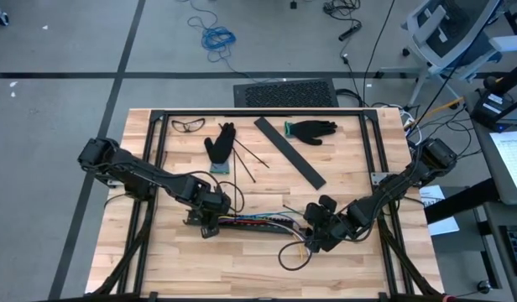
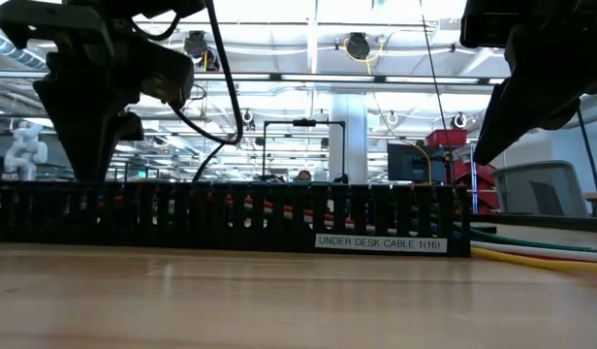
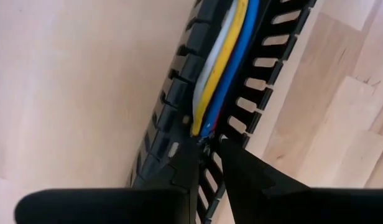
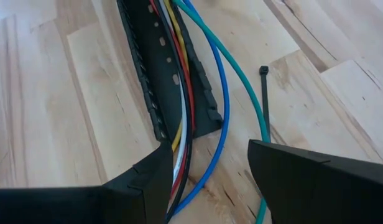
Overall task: Ziptie cables
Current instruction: Put the ziptied cables in the black cable duct
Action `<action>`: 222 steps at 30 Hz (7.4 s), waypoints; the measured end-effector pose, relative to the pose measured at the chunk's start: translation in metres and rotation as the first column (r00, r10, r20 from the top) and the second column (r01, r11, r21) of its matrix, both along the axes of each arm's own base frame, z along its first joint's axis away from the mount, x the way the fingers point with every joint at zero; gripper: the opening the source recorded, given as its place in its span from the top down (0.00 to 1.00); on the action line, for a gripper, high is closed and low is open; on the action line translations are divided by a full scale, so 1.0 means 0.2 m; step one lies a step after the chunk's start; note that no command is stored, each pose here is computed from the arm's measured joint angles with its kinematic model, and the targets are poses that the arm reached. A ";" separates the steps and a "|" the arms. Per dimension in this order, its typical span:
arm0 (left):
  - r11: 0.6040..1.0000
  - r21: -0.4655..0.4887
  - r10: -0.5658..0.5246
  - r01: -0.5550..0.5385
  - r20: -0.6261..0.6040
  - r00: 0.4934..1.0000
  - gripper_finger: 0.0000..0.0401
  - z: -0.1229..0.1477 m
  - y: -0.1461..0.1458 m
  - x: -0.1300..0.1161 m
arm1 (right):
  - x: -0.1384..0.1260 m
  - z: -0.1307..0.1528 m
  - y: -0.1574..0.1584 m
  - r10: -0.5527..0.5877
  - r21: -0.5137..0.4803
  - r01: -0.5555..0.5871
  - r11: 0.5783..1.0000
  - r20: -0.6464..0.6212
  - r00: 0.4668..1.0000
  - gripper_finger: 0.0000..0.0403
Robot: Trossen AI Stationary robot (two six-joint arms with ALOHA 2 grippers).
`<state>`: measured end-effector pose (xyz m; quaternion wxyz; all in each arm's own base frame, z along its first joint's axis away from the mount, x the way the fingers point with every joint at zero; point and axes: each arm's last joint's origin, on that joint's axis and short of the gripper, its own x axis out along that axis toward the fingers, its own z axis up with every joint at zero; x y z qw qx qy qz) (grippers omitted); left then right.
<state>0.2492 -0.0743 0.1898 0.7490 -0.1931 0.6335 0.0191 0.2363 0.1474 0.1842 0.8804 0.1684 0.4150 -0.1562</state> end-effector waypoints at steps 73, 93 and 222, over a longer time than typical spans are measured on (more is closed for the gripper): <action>0.982 0.144 0.116 -0.120 0.036 0.993 1.00 -0.18 0.04 -0.04 | 0.13 -0.30 0.11 -0.270 0.108 0.259 0.960 0.102 0.958 0.58; 0.982 0.141 0.120 -0.124 0.040 0.992 1.00 -0.18 0.03 -0.03 | 0.19 -0.30 -0.05 -0.259 -0.024 0.261 0.965 0.048 0.965 0.65; 0.975 0.185 -0.091 0.126 -0.186 0.978 0.51 0.00 0.02 -0.06 | 0.05 -0.15 -0.03 0.322 0.157 -0.288 0.945 -0.274 0.906 0.53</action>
